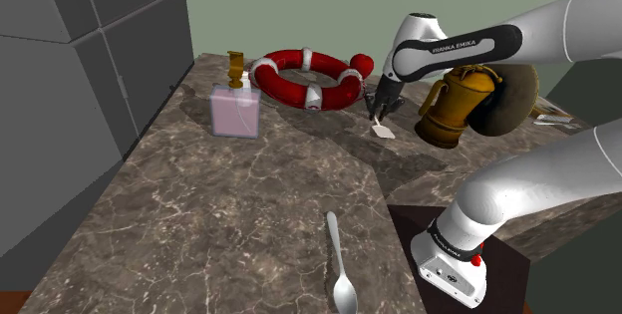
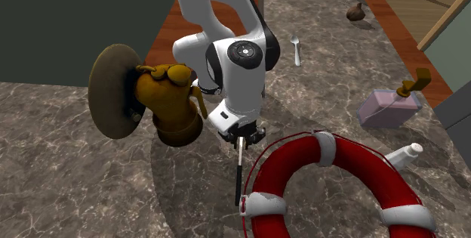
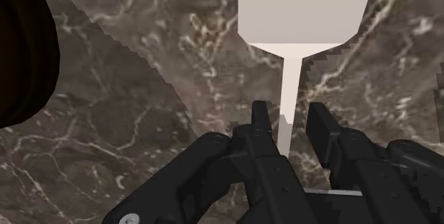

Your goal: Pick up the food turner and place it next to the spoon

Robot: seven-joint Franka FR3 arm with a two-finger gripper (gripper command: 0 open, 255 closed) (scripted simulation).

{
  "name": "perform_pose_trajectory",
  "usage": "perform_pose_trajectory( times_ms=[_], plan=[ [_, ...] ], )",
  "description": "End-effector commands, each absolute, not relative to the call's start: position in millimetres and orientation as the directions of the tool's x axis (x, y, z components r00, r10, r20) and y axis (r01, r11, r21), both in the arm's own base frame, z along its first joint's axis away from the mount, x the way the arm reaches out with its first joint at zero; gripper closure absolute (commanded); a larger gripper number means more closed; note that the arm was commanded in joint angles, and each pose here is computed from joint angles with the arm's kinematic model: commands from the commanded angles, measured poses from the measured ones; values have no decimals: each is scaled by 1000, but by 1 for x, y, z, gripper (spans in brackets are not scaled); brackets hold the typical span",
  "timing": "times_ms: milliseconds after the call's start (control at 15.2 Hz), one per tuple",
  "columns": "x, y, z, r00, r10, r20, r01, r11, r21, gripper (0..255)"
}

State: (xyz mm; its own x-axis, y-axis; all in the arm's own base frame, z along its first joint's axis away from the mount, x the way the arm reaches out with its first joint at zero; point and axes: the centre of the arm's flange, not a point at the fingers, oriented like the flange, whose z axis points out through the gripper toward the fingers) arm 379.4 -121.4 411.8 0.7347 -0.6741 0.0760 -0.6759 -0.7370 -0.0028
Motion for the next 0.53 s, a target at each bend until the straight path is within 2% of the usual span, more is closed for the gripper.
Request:
perform_pose_trajectory(
  times_ms=[0,462],
  plan=[
    [379,-120,406,737,-673,61,-674,-738,4,255],
    [379,-120,443,737,-673,61,-674,-738,4,255]
  ],
)
